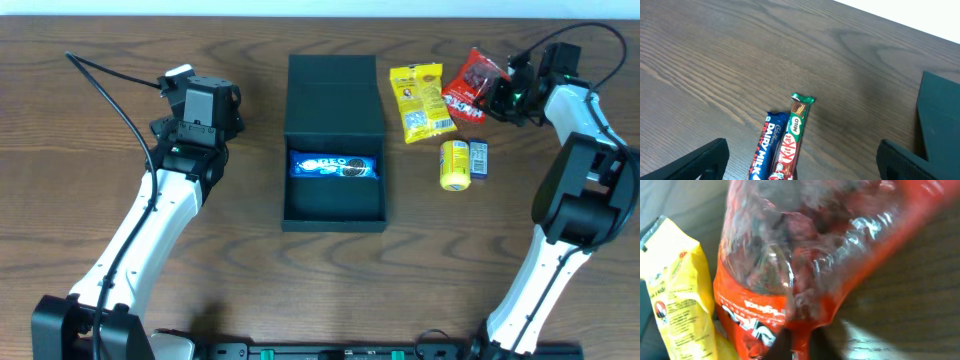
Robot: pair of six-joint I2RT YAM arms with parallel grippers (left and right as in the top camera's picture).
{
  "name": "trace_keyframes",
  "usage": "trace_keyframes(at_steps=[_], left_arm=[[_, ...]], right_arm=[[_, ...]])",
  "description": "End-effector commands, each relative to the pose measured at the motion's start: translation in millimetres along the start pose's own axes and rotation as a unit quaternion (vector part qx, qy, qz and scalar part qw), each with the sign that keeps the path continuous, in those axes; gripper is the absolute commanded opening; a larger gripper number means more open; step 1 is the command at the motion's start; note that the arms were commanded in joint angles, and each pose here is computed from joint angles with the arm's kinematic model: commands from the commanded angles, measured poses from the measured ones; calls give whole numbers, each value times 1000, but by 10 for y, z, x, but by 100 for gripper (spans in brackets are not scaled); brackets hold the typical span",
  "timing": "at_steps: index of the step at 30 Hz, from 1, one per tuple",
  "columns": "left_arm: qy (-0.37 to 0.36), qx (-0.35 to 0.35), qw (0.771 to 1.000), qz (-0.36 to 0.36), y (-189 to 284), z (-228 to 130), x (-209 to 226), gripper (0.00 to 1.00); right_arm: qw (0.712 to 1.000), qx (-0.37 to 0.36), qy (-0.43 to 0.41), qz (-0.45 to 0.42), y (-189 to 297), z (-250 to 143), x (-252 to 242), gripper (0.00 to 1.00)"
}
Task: Pack container
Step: 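Reach the right gripper to the red Hacks bag and grasp it, then lift the red Hacks bag and carry it over the box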
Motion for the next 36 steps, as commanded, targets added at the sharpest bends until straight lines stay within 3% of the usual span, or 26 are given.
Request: trace_keyframes(at_steps=[1, 7, 15, 22, 31, 36], left_arm=[[8, -10, 1000, -1, 38, 65, 4, 95], [4, -10, 1000, -1, 38, 65, 4, 96], [4, -10, 1000, -1, 38, 65, 5, 95], [-11, -10, 1000, -1, 38, 65, 5, 95], [-30, -10, 1000, -1, 38, 65, 5, 95], [-37, -11, 999, 0, 38, 67, 4, 96]], right_arm=[[1000, 10, -10, -10, -70, -24, -36, 1], [1000, 22, -11, -11, 136, 80, -15, 1], [994, 10, 105, -41, 1064, 609, 445, 1], [981, -12, 190, -44, 1727, 697, 1007, 2], [967, -94, 238, 10, 2652, 387, 1681, 2], [963, -93, 249, 51, 2595, -89, 1909, 2]])
Point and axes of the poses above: each gripper's point midway between its finger pads, its own y axis back along the fingers, its own x axis along the line the jaws close on, z = x × y, the point moved 10 cm from there along y, back along the fingers, and after that the axes turned 11 degrees about y, right-handed, at the moved point
